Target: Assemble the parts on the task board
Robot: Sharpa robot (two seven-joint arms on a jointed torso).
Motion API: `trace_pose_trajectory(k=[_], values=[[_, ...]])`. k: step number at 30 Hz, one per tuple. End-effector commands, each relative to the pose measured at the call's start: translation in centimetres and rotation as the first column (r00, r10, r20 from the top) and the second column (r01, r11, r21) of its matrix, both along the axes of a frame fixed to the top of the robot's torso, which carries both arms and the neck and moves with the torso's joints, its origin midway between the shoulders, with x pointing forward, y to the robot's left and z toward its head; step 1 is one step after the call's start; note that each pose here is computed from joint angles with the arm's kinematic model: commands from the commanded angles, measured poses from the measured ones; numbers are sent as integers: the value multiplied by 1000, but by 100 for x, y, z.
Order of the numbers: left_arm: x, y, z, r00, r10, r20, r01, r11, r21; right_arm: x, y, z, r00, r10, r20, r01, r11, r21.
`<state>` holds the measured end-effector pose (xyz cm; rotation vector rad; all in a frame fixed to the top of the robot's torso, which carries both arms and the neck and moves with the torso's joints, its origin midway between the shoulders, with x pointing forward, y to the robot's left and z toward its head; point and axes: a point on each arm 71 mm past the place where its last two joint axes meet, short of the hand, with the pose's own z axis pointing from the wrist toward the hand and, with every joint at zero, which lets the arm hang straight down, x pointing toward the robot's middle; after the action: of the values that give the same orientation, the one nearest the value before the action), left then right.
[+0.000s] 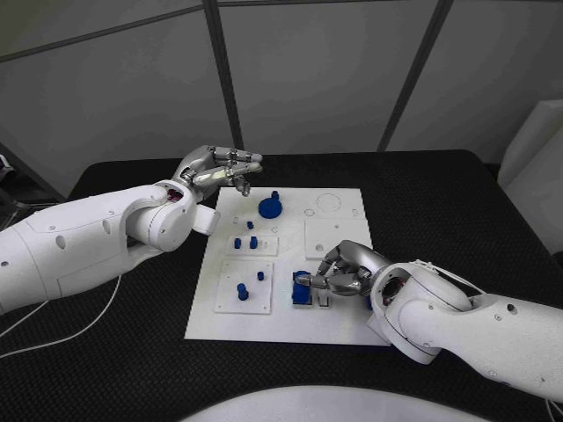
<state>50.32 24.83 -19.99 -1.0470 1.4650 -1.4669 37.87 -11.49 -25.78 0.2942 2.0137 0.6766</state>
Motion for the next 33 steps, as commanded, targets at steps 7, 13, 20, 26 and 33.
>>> trace_pose_trajectory(k=[7,13,20,26,33], values=[[0,-20,15,1000,-12,4,12,1000,-10,-15,18,64,997,42,71,-43,999,3],[1,-15,14,1000,-11,3,11,1000,-9,-17,34,72,996,47,80,-47,999,4],[1,-11,14,1000,-10,2,10,1000,-9,-11,15,87,995,33,98,-35,999,16],[1,-9,13,1000,-9,2,9,1000,-8,-17,8,131,990,32,140,-39,998,49],[3,0,11,1000,-8,1,8,1000,-7,-59,43,185,982,69,175,-84,993,83]])
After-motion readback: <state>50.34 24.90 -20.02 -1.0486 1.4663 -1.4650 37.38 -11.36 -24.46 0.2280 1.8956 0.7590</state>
